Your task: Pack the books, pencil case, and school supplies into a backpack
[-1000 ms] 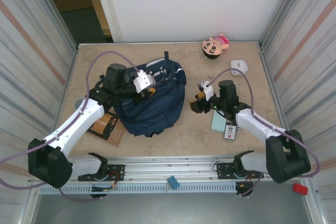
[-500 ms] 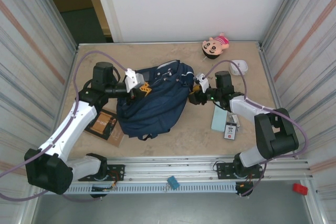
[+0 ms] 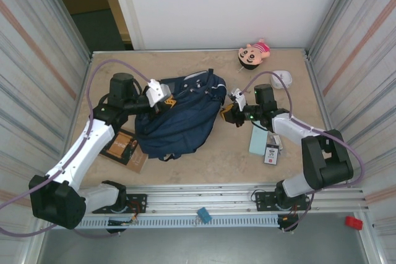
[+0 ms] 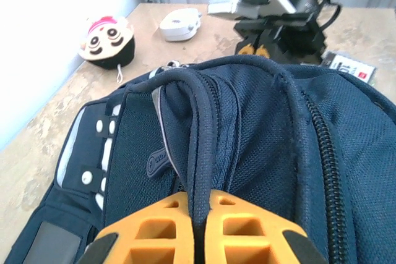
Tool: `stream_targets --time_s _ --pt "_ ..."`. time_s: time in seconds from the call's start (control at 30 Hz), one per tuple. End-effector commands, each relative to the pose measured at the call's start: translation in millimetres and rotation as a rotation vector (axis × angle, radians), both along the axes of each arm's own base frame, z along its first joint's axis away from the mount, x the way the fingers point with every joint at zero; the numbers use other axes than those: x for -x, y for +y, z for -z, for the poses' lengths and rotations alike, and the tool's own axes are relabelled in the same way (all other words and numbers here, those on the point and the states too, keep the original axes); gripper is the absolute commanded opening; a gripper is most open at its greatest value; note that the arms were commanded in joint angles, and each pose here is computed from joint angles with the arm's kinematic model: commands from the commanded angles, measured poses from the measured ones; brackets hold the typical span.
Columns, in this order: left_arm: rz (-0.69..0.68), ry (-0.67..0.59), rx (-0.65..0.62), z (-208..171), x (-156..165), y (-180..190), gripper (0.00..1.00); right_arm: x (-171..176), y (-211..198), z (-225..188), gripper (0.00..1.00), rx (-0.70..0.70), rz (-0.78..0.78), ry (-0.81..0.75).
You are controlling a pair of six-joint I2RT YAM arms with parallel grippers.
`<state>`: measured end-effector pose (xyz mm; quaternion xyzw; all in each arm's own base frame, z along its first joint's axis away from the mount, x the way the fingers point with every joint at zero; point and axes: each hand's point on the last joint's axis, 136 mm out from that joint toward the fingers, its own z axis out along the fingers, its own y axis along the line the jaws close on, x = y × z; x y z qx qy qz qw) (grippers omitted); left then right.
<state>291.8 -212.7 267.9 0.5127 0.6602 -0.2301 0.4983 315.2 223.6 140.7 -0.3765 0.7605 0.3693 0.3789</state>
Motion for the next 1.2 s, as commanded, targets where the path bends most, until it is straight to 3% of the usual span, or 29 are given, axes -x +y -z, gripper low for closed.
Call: stream_targets --time_s 0.0,0.17,0.5,0.83,1.17 --pt "-0.099 -0.13 -0.02 -22.0 -17.6 4.0 0.0 6.1 1.4 -19.5 0.0 -0.011 -0.021 -0.008" --pt "-0.144 -0.144 -0.065 -17.7 -23.3 -4.8 0.0 17.7 4.7 -25.6 0.0 0.003 -0.036 0.004" --pt "-0.282 -0.117 -0.008 -21.1 -46.7 -19.0 0.0 57.4 31.6 -53.0 0.0 0.017 -0.131 -0.032" --pt "-0.405 -0.13 -0.087 -2.7 -72.7 -50.3 0.0 99.3 50.5 -64.1 0.0 0.03 -0.17 0.04" --pt "-0.291 -0.063 0.057 -6.1 -70.9 -104.4 0.0 111.0 83.1 -53.7 0.0 0.027 -0.093 0.163"
